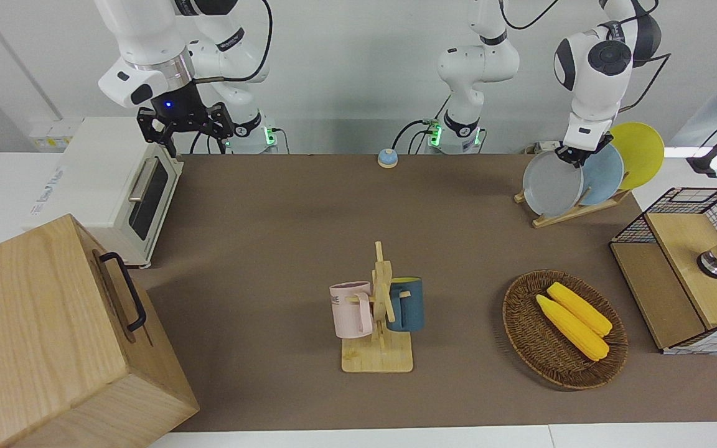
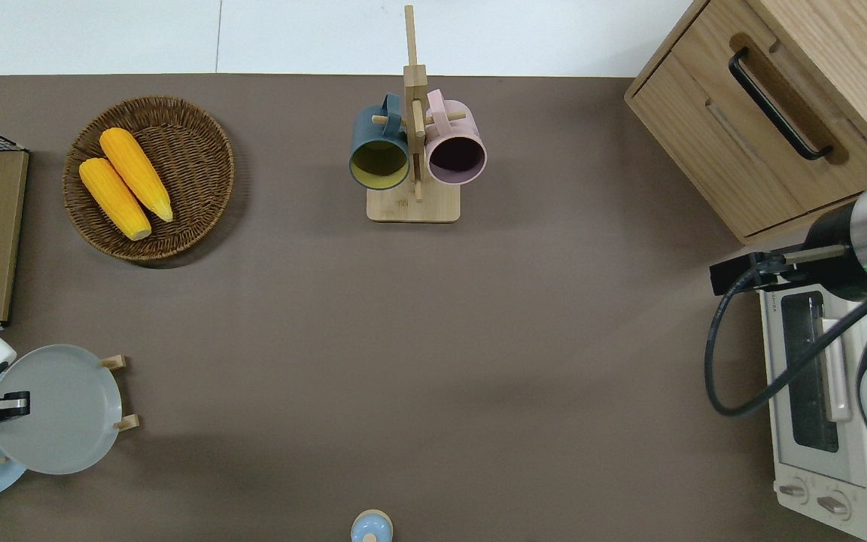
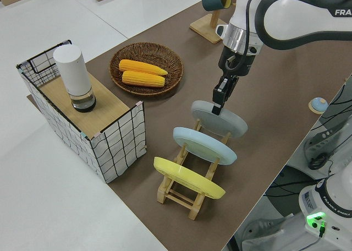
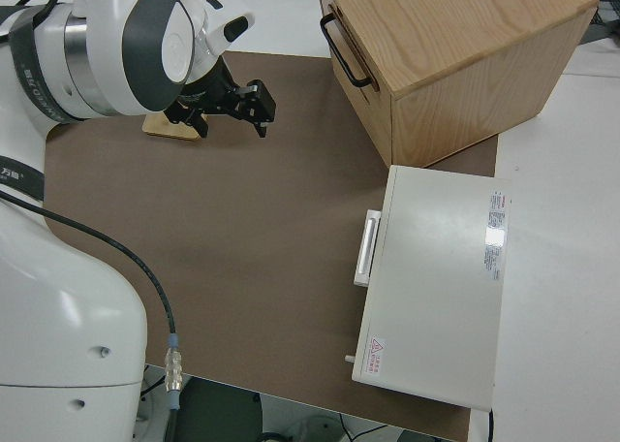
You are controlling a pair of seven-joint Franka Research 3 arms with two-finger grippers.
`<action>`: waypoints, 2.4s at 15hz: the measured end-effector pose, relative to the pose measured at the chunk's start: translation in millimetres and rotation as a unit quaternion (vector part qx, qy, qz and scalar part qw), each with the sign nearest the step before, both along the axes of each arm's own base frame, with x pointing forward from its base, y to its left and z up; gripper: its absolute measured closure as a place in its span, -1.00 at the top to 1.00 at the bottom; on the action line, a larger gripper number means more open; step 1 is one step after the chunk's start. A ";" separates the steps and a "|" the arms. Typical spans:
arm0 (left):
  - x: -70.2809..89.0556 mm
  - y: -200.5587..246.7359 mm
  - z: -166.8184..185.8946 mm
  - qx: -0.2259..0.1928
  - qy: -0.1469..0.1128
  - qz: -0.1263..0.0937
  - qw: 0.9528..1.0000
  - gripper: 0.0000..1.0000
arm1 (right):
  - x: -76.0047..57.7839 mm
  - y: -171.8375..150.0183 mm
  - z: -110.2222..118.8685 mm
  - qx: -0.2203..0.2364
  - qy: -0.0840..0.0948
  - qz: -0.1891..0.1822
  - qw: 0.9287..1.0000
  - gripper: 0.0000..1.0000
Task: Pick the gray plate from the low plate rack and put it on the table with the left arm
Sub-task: 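Grasp the gray plate rim with the left gripper and lift it out, then carry the plate away from the rack and lower it onto the table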
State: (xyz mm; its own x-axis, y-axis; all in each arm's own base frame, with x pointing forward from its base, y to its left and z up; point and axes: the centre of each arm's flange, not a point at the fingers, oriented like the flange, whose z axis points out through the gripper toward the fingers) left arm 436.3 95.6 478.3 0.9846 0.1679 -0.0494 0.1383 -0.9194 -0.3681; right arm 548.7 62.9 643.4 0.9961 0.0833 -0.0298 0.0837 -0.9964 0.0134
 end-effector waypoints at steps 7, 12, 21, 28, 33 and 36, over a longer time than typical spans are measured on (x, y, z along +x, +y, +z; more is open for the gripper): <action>1.6 -37.0 25.7 0.029 -0.014 0.005 0.999 -0.97 | 0.0 0.0 0.0 0.000 0.000 0.000 1.000 0.97; 1.2 -37.0 38.3 0.036 -0.019 0.009 0.999 -0.97 | 0.0 0.0 0.0 0.000 0.000 0.000 1.000 0.97; 1.0 -64.4 34.1 -0.138 -0.027 0.070 0.988 -0.97 | 0.0 0.0 0.0 0.000 0.000 0.000 1.000 0.97; 12.1 -79.4 11.8 -0.225 -0.012 0.077 0.971 -0.97 | 0.0 0.0 0.0 0.000 0.000 0.000 1.000 0.97; 23.9 -82.1 -22.5 -0.240 0.022 0.067 0.968 -0.97 | 0.0 0.0 0.0 0.000 0.000 0.000 1.000 0.97; 26.0 -83.4 -42.8 -0.239 0.014 0.064 0.969 -0.97 | 0.0 0.0 0.0 0.000 0.000 0.000 1.000 0.97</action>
